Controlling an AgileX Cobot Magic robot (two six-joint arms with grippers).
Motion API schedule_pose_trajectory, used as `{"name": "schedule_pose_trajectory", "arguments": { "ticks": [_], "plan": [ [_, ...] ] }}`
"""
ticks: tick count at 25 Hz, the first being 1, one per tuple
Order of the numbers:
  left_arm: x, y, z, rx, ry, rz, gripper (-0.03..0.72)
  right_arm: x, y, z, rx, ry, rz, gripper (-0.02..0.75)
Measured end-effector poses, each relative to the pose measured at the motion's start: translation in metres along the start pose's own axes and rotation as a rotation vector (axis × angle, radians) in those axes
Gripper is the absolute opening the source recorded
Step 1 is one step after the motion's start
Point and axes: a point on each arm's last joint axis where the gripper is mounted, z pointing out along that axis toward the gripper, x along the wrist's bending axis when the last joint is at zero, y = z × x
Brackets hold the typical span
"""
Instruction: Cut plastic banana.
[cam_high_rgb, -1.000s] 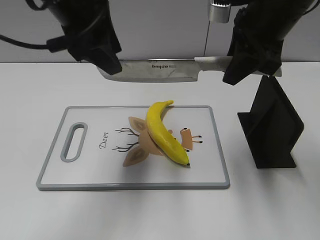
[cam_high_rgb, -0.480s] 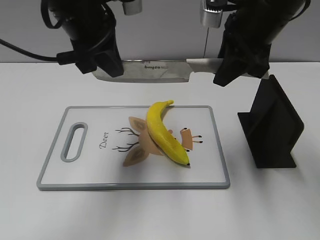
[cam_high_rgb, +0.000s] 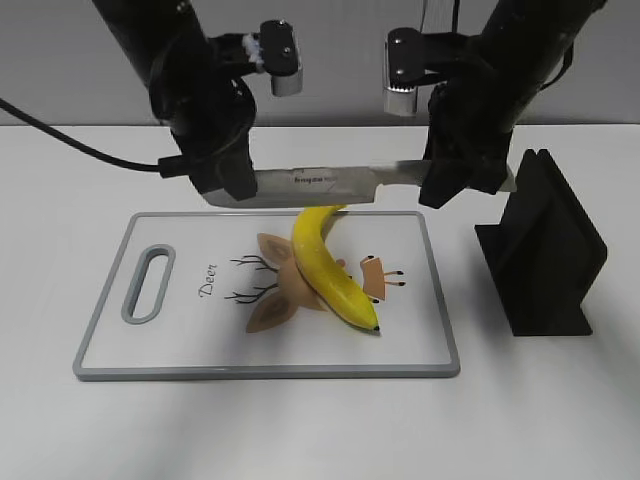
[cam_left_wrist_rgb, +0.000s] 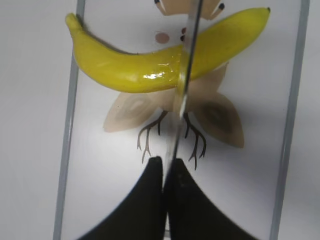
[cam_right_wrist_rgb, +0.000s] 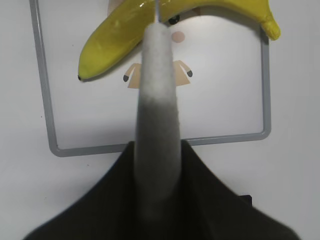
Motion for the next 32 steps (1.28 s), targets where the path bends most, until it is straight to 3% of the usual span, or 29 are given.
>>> {"name": "schedule_pose_trajectory", "arguments": {
  "ticks": [7,12,18,24,32],
  "plan": [
    [0.010,-0.008,0.035,0.035,-0.014,-0.046,-0.006,-0.013,-0.008,0.039,0.039,0.009,0.020,0.176],
    [0.015,-0.016,0.068,0.057,-0.053,-0.074,-0.005,-0.018,-0.019,0.077,0.089,0.062,0.038,0.176],
    [0.016,-0.015,0.070,0.048,-0.061,-0.081,-0.004,-0.021,-0.021,0.083,0.109,0.064,0.032,0.179],
    [0.015,-0.011,0.056,0.036,-0.035,-0.075,-0.004,-0.020,-0.017,0.067,0.090,0.033,0.044,0.179],
    [-0.001,0.010,-0.032,-0.040,0.131,-0.003,-0.004,-0.007,0.004,-0.015,0.000,-0.103,0.005,0.180]
  ]
}}
